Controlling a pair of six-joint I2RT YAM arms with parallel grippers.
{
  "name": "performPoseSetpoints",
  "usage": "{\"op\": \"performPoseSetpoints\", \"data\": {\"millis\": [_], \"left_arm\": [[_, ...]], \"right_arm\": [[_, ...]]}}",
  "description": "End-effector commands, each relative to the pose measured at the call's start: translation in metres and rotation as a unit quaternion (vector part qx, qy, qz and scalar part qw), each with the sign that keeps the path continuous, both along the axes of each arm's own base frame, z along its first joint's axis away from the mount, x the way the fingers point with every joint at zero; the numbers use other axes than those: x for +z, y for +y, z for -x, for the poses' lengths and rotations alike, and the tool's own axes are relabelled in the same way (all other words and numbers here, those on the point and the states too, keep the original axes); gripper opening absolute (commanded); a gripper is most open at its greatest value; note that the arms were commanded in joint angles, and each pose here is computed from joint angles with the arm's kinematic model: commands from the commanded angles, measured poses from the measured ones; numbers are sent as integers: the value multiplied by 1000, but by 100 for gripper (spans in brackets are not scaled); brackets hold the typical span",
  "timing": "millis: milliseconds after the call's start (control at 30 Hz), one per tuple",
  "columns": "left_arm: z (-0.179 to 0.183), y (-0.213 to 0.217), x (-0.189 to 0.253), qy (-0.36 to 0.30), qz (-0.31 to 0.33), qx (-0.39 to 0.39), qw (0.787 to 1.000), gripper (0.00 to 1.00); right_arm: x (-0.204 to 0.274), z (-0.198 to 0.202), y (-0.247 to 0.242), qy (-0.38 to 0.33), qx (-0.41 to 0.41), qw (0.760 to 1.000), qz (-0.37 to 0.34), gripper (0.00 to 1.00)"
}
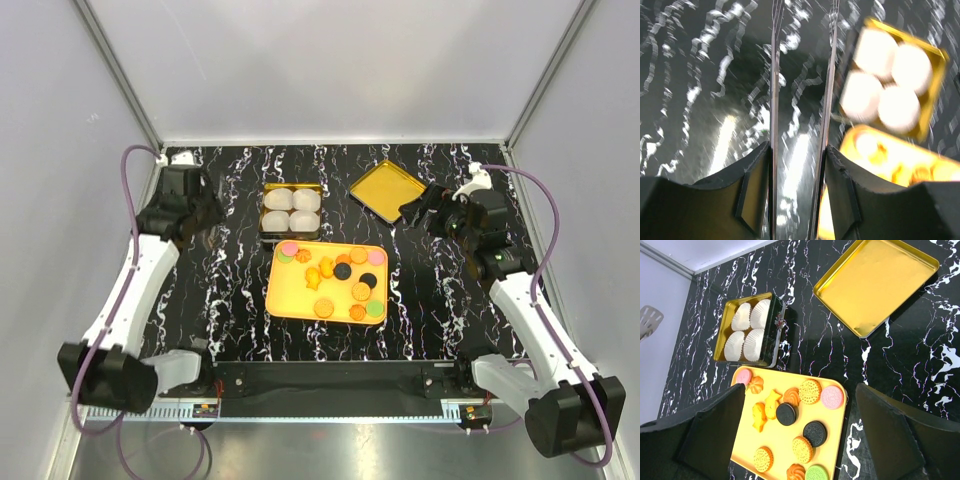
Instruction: Pack the cookies
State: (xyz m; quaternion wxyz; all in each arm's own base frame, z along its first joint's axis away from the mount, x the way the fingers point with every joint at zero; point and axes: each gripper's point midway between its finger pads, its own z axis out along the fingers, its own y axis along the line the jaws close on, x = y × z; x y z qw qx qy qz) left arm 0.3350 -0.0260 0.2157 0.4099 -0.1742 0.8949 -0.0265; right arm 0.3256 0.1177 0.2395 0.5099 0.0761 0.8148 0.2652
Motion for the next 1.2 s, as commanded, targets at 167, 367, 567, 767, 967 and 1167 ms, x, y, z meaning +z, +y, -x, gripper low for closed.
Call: {"op": "performPoseSetpoints", "data": {"millis": [167, 367, 567, 767, 967, 1167], "left_arm": [[69, -62, 26, -20, 13, -133, 991, 49], [109, -105, 27, -12, 36, -227, 973, 48], [141, -145, 10, 22, 30, -312, 950, 48], [162, -168, -18, 55, 2, -355, 933, 48], [173, -172, -39, 73, -6, -366, 928, 48], [173, -173, -56, 85, -19, -357, 930, 50]], "right_arm": [[3, -7, 2, -9, 6, 1000, 4, 100], [-1, -9, 2, -4, 5, 1000, 7, 100], [-8, -12, 1, 3, 2, 1000, 12, 100], [-11, -13, -1, 6, 0, 1000, 17, 100], [-14, -13, -2, 9, -3, 1000, 19, 100], [-13, -12, -1, 8, 1, 1000, 20, 100]]}}
